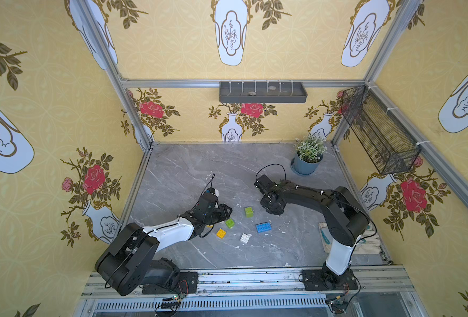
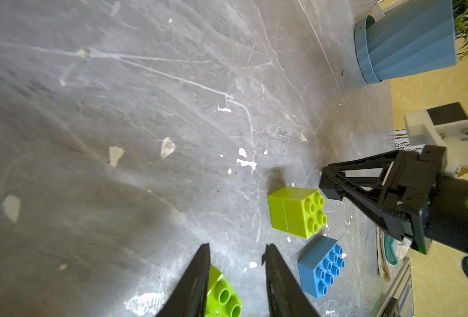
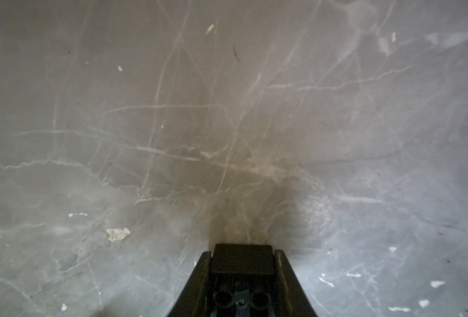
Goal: Assemble the number 4 with lego
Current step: Assemble the lego brick with the lego brick.
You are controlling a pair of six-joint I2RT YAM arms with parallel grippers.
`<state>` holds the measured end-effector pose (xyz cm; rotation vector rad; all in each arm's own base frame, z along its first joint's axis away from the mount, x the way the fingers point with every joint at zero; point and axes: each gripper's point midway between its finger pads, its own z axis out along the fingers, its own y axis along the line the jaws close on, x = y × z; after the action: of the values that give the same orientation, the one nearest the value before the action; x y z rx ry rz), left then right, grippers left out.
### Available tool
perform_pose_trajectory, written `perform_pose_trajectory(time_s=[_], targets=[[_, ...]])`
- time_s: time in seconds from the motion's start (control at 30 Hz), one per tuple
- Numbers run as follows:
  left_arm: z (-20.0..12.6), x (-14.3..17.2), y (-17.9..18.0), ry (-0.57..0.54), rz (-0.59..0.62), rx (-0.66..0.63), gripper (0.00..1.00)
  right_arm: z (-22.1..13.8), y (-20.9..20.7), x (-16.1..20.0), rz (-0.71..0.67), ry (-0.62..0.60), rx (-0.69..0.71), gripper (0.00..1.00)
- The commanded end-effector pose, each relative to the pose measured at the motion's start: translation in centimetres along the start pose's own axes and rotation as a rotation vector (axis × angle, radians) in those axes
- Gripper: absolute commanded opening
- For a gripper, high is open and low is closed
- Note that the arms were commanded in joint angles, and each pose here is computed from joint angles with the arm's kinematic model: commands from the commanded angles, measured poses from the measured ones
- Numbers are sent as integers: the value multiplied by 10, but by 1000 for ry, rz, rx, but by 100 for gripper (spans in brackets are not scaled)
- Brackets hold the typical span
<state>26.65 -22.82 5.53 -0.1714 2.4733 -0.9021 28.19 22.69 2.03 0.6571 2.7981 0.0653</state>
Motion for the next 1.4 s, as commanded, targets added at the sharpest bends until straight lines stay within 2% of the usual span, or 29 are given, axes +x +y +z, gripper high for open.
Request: perform_pose_trajectory(time_s=[0.0,0.1,0.27,0.37,0.43,0.57,0.77,1.07,1.37], targets=[[1,-1,-2,-5,11,15,37,-9,1,-6,-108,-63,21,25],[4,1,-4,12,7,26,37,-27,16,-11,-270,-133,-29,24],[11,5,-9,38,-7,56,32,-74,52,-1,-652,-254,-204,23],[16,7,-10,59,-13,64,26,-97,73,19,-822,-237,-362,27],[19,7,-13,66,-14,73,22,-97,76,24,-864,-204,-368,27],[21,6,-13,65,-20,75,17,-87,83,35,-901,-159,-358,24],[27,7,-13,77,-23,72,16,-79,95,50,-931,-128,-357,24],[29,9,-10,88,-23,64,16,-74,86,44,-874,-124,-262,21],[31,11,-11,94,-16,65,16,-68,80,46,-838,-120,-246,21]])
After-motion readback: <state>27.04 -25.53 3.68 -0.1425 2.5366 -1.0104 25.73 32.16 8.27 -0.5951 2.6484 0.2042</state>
